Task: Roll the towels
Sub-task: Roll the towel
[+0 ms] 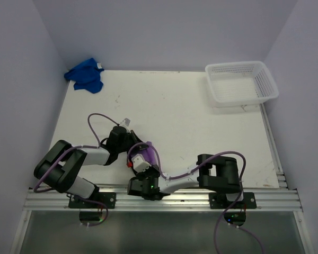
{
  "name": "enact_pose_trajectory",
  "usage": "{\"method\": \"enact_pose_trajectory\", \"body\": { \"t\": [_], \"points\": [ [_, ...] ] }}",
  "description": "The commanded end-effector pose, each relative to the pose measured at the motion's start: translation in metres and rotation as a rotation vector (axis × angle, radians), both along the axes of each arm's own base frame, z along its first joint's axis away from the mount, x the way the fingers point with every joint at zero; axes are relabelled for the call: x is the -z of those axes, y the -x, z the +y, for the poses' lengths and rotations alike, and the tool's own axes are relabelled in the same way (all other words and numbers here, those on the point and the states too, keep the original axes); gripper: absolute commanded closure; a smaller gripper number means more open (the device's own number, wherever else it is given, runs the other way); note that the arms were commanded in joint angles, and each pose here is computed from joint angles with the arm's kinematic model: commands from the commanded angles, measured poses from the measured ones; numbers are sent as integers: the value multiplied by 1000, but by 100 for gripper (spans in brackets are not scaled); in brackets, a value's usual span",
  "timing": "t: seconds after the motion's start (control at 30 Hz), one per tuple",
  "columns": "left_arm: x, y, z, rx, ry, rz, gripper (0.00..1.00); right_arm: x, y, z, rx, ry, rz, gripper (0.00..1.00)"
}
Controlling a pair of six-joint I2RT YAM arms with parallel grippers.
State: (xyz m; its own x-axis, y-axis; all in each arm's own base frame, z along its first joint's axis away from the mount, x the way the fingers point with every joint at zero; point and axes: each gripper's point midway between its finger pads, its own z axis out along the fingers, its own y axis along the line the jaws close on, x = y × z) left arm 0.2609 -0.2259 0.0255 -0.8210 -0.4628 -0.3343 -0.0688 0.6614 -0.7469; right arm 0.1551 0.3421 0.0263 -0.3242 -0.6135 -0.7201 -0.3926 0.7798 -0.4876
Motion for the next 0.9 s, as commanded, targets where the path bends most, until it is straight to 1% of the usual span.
{"method": "enact_pose_trajectory", "body": {
  "t": [0.0, 0.07, 0.13, 0.37, 0.5, 0.67, 0.8, 0.87],
  "points": [
    [-10, -20, 14, -61, -28, -83, 100, 3, 11, -4, -48, 111, -19, 100],
    [-13, -20, 15, -57, -22, -86, 100, 3, 13, -2, -55, 111, -22, 100],
    [-20, -21, 15, -46, -10, -99, 96, 4, 14, -2, -64, 126, -29, 100],
    [-44, -26, 20, -19, -7, -149, 93, 3, 18, 1, -89, 160, -47, 100],
    [-66, -28, 15, 12, 29, -203, 93, 4, 19, 2, -92, 160, -46, 100],
    [-79, -29, 14, 18, 27, -206, 93, 5, 20, 3, -93, 165, -46, 100],
    [-102, -31, 9, 36, 62, -251, 92, 6, 20, 5, -89, 158, -41, 100],
    [-106, -31, 8, 45, 67, -253, 92, 7, 21, 5, -90, 158, -37, 100]
  ]
}}
